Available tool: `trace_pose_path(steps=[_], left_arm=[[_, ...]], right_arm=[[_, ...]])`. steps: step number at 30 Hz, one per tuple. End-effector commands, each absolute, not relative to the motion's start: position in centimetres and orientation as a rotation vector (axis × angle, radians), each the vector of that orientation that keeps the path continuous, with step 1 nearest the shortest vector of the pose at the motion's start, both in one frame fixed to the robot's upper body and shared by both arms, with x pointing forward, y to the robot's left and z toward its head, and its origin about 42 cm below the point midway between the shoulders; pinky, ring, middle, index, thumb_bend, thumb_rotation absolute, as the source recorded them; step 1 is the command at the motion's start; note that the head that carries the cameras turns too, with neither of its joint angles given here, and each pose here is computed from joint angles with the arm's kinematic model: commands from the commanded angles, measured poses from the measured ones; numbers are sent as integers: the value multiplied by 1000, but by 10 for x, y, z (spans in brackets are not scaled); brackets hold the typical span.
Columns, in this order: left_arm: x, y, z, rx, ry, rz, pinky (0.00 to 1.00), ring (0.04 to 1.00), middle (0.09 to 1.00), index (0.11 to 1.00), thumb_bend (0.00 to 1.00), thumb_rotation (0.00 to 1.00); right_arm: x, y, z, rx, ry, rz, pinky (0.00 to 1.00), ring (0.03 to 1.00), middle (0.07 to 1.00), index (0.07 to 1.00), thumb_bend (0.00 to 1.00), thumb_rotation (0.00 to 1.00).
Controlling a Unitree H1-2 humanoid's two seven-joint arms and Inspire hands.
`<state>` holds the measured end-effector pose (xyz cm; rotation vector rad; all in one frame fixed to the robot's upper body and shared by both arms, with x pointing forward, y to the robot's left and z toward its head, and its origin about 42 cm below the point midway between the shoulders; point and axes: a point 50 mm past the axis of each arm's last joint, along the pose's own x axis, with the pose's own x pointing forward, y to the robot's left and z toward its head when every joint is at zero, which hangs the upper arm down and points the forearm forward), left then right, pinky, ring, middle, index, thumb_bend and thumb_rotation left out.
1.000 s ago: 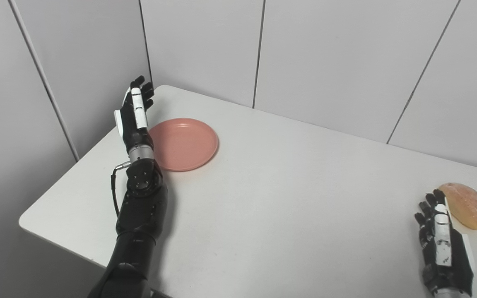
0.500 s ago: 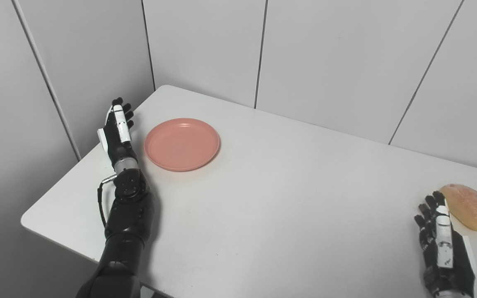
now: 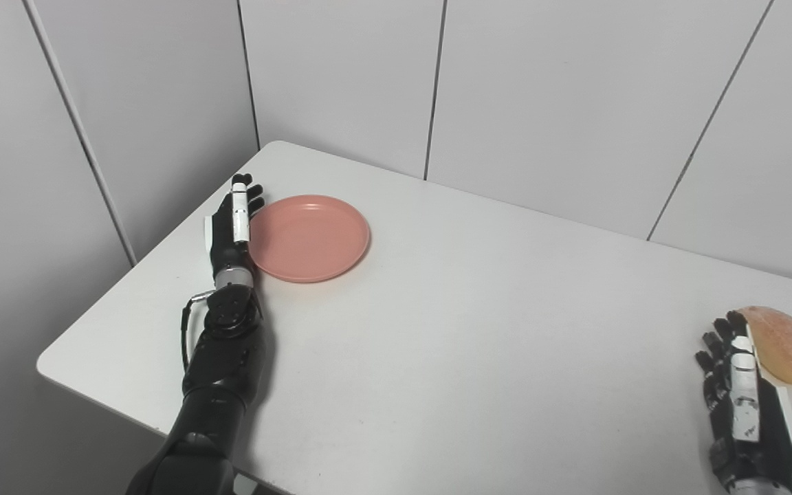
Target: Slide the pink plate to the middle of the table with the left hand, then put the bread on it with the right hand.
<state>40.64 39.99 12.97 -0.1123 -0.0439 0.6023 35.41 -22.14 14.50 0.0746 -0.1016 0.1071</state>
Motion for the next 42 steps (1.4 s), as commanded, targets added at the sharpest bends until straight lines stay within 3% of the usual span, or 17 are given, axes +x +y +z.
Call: trace_pose_path(steps=[1,17,42], left_arm=[[420,395,146,-165,-47,554,837,828,807,791,499,1000],[427,368,136,-209,16,438,815,808,791,784,484,1000],[436,288,126,-102,38,194,825,821,810,797,458,1000]], right_arm=[[360,-219,163,76,-163,114,1000,1000,1000,1000,460,980],[365,-215,165,98,-183,88,1000,1000,1000,1000,483,927],[380,-204,141,113,-180,108,1000,1000,1000,1000,579,909]])
